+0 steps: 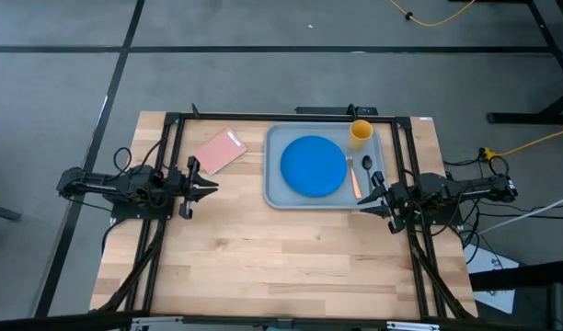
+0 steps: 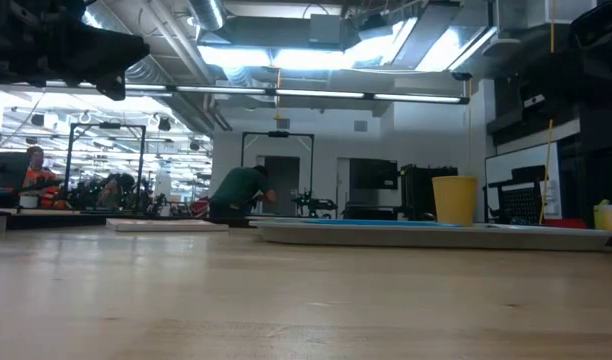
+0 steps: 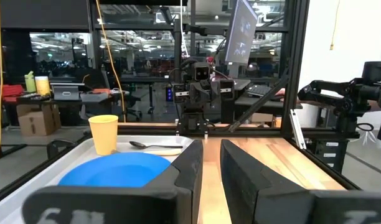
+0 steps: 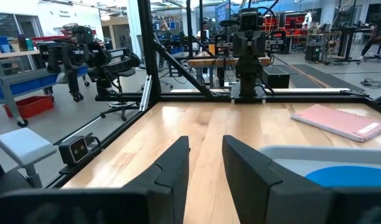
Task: Pick and place plate/cup/fork/spoon on tray
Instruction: Return to Home Position
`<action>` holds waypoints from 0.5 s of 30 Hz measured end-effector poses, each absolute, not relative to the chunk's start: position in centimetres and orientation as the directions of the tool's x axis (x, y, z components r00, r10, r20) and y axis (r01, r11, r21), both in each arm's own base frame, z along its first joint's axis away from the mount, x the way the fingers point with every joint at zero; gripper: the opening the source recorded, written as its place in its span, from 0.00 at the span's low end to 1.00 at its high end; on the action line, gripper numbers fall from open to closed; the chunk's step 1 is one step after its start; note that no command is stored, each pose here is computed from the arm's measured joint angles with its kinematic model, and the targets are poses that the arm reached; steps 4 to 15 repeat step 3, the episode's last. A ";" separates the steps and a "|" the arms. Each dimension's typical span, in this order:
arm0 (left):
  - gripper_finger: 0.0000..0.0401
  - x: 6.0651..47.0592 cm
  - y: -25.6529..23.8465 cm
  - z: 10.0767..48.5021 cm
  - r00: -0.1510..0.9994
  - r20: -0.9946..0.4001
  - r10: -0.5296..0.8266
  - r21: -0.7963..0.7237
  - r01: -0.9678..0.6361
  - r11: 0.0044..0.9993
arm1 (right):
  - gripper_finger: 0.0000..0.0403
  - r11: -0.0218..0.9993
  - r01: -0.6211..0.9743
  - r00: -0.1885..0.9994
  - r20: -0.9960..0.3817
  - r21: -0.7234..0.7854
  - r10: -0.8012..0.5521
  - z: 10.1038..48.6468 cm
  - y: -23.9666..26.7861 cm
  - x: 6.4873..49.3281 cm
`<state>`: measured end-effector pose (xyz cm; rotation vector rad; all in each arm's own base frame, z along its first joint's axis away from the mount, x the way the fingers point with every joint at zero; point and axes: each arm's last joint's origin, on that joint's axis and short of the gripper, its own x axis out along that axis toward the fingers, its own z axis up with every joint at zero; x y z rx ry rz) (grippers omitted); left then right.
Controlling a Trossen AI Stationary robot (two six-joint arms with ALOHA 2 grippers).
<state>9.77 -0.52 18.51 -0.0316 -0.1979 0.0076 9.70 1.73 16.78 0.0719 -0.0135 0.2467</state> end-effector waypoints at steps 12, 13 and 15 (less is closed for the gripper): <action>0.12 9.8 -0.5 18.5 0.980 0.197 0.011 -0.032 -0.004 0.999 | 0.26 0.967 -0.245 0.970 0.022 0.070 0.244 16.8 1.7 9.7; 0.12 9.8 -0.5 18.5 0.980 0.197 0.011 -0.032 -0.004 0.999 | 0.26 0.967 -0.245 0.970 0.022 0.070 0.244 16.8 1.7 9.7; 0.12 9.8 -0.5 18.5 0.980 0.197 0.011 -0.032 -0.004 0.999 | 0.26 0.967 -0.245 0.970 0.022 0.070 0.244 16.8 1.7 9.7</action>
